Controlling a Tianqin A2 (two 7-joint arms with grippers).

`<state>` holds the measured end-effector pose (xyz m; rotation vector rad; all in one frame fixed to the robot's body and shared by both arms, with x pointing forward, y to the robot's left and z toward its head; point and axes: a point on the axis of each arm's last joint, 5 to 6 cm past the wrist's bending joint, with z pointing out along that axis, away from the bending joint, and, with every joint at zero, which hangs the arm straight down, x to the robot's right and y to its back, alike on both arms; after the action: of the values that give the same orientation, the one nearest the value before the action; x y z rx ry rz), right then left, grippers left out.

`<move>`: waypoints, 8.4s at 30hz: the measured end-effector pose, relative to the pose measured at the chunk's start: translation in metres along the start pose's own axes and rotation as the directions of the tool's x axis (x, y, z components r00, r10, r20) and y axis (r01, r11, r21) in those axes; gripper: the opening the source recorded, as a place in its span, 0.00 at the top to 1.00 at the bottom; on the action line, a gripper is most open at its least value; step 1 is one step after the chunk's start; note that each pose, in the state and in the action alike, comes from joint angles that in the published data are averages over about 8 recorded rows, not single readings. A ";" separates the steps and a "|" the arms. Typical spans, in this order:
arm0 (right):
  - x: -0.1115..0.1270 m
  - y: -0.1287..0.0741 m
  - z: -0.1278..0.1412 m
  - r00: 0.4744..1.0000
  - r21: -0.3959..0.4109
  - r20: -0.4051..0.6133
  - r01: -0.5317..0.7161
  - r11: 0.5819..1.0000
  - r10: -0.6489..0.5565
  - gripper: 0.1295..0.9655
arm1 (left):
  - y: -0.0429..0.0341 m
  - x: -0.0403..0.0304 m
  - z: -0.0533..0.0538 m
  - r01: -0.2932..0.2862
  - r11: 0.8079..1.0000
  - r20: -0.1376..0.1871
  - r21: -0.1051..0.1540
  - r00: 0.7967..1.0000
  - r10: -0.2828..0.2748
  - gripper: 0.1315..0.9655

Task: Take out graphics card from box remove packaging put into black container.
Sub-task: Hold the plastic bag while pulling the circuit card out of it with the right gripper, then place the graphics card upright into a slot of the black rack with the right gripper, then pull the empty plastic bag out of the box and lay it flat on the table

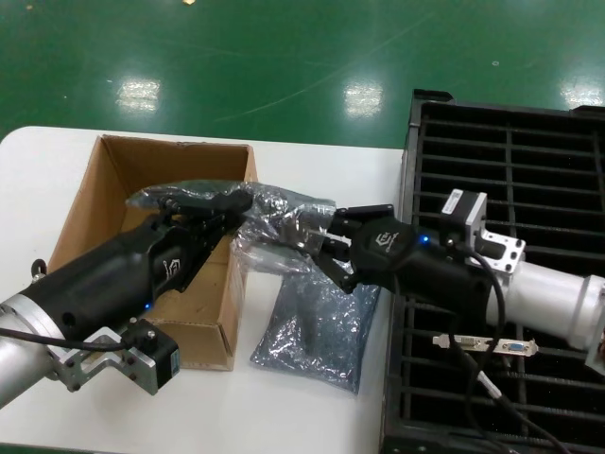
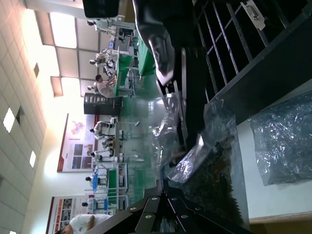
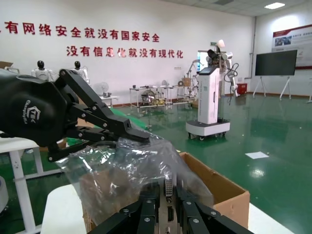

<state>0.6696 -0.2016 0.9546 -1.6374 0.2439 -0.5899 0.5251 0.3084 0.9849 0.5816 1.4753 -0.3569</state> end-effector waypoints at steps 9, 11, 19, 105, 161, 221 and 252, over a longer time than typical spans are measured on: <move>-0.011 -0.009 -0.022 0.999 0.009 0.003 0.048 0.999 -0.048 0.93 | 0.0000 0.0000 0.000 0.000 1.000 0.000 0.000 1.000 0.000 0.99; -0.013 -0.010 -0.027 0.998 0.007 0.002 0.061 0.998 -0.061 0.93 | 0.0000 0.0000 0.000 0.000 1.000 0.000 0.000 1.000 0.000 0.99; -0.024 -0.016 -0.064 0.991 -0.016 -0.013 0.131 0.991 -0.131 0.93 | 0.0000 0.0000 0.000 0.000 1.000 0.000 0.000 1.000 0.000 0.99; 0.010 -0.156 -0.189 0.922 -0.573 0.229 0.388 0.722 -0.313 0.93 | 0.0000 0.0000 0.000 0.000 1.000 0.000 0.000 1.000 0.000 0.99; 0.041 -0.149 -0.171 0.925 -0.670 0.331 0.368 0.644 -0.184 0.93 | 0.0000 0.0000 0.000 0.000 1.000 0.000 0.000 1.000 0.000 0.99; 0.040 -0.149 -0.161 0.912 -0.599 0.326 0.404 0.691 -0.250 0.69 | 0.0000 0.0000 0.000 0.000 1.000 0.000 0.000 1.000 0.000 0.99; 0.074 -0.093 -0.196 0.961 -0.395 -0.091 0.206 0.895 -0.261 0.08 | 0.0000 0.0000 0.000 0.000 1.000 0.000 0.000 1.000 0.000 0.99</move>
<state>0.6162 -0.3907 1.0726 -2.0233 0.2805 -0.8877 0.5251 0.3084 0.9849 0.5816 1.4754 -0.3569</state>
